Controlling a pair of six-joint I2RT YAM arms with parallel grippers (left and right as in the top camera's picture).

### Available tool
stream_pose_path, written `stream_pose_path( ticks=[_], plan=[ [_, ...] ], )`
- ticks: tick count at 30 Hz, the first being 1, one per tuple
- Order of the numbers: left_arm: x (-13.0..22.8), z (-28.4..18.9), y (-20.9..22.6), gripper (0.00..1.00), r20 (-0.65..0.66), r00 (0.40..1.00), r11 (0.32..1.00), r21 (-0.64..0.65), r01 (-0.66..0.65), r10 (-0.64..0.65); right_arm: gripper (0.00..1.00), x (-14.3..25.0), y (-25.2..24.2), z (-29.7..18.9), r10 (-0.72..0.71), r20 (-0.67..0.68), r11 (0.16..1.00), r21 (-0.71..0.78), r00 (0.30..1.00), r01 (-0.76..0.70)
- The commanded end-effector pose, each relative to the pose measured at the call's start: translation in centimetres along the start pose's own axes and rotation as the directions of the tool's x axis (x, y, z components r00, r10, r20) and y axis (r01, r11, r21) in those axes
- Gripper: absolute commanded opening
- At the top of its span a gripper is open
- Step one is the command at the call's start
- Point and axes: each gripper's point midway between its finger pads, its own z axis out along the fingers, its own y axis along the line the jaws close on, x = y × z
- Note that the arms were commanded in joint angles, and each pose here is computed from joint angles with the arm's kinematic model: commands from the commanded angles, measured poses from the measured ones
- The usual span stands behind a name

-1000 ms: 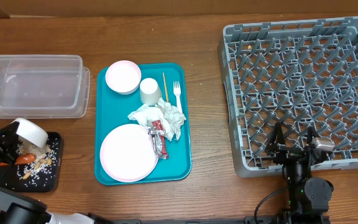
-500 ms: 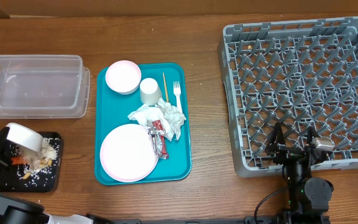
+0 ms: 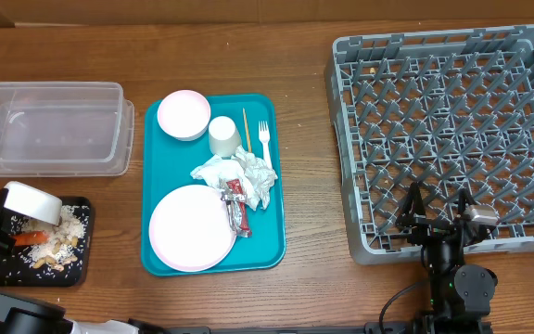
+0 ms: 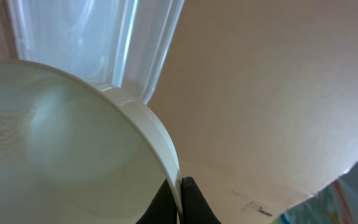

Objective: Sort waste into correct bins and load items into the dishwasher
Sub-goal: 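Tip the rice bowl over the black tray to dump the food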

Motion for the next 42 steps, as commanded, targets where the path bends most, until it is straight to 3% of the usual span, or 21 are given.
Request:
stream_pose_path(
  ticks=[1,5,7,13,16,19,21,23,24,25,26,28,30,32,34,36,39,42],
  plan=[
    [0.4,-0.1,-0.6,0.04,-0.044,0.999,0.998,0.054,0.029,-0.027,1.00,0.2,-0.2,0.0,-0.008,0.004,1.000,0.006,1.000,0.007],
    [0.5,-0.1,-0.8,0.04,-0.048,0.999,0.998,0.060,0.029,-0.026,1.00,0.2,-0.2,0.0,-0.008,0.004,1.000,0.006,1.000,0.007],
    [-0.7,-0.2,0.0,0.04,0.010,1.000,1.000,0.008,0.022,-0.022,1.00,0.2,-0.2,0.0,-0.008,0.004,1.000,0.006,1.000,0.007],
    [0.3,-0.3,-1.2,0.04,-0.052,0.998,0.997,0.077,0.031,-0.027,1.00,0.2,-0.2,0.0,-0.008,0.004,1.000,0.006,1.000,0.007],
    [-2.4,-0.7,0.8,0.04,0.085,0.996,0.999,-0.039,0.004,-0.001,1.00,0.2,-0.2,0.0,-0.008,0.004,1.000,0.006,1.000,0.007],
    [0.3,-0.6,-1.7,0.04,-0.070,0.997,0.994,0.107,0.031,-0.023,1.00,0.2,-0.2,0.0,-0.008,0.004,1.000,0.006,1.000,0.007],
    [-0.8,0.1,-0.8,0.04,-0.015,1.000,0.999,0.038,0.019,-0.019,1.00,0.2,-0.2,0.0,-0.008,0.004,1.000,0.006,1.000,0.007],
    [0.4,0.0,-2.0,0.04,-0.091,0.996,0.994,0.106,0.022,-0.012,1.00,0.2,-0.2,0.0,-0.008,0.004,1.000,0.006,1.000,0.007],
    [-1.6,0.2,-0.7,0.04,0.015,0.999,0.999,0.018,-0.034,0.034,1.00,0.2,-0.2,0.0,-0.008,0.004,1.000,0.006,1.000,0.007],
    [-1.5,0.1,-0.8,0.04,0.006,1.000,0.999,0.030,-0.022,0.022,1.00,0.2,-0.2,0.0,-0.008,0.004,1.000,0.006,1.000,0.007],
    [0.3,-0.1,-2.0,0.04,-0.090,0.996,0.994,0.108,0.027,-0.017,1.00,0.2,-0.2,0.0,-0.008,0.004,1.000,0.006,1.000,0.007],
    [-0.6,0.5,-1.2,0.04,-0.042,0.999,0.998,0.054,-0.024,0.026,1.00,0.2,-0.2,0.0,-0.008,0.004,1.000,0.006,1.000,0.007],
    [0.6,0.4,-2.0,0.04,-0.110,0.994,0.994,0.110,0.007,0.005,1.00,0.2,-0.2,0.0,-0.008,0.004,1.000,0.006,1.000,0.007],
    [-1.7,0.7,-0.8,0.04,0.001,0.998,0.998,0.020,-0.066,0.066,1.00,0.2,-0.2,0.0,-0.008,0.004,1.000,0.006,1.000,0.007],
    [-0.1,0.5,-1.9,0.04,-0.089,0.996,0.995,0.099,-0.016,0.025,1.00,0.2,-0.2,0.0,-0.008,0.004,1.000,0.006,1.000,0.007],
    [-1.2,0.6,-1.4,0.04,-0.036,0.998,0.997,0.057,-0.053,0.055,1.00,0.2,-0.2,0.0,-0.008,0.004,1.000,0.006,1.000,0.007],
    [1.0,1.0,-2.6,0.04,-0.142,0.989,0.991,0.127,-0.035,0.053,1.00,0.2,-0.2,0.0,-0.008,0.004,1.000,0.006,1.000,0.007],
    [2.8,3.1,-3.4,0.04,-0.206,0.971,0.989,0.113,-0.097,0.119,1.00,0.2,-0.2,0.0,-0.008,0.004,1.000,0.006,1.000,0.007]
  ],
)
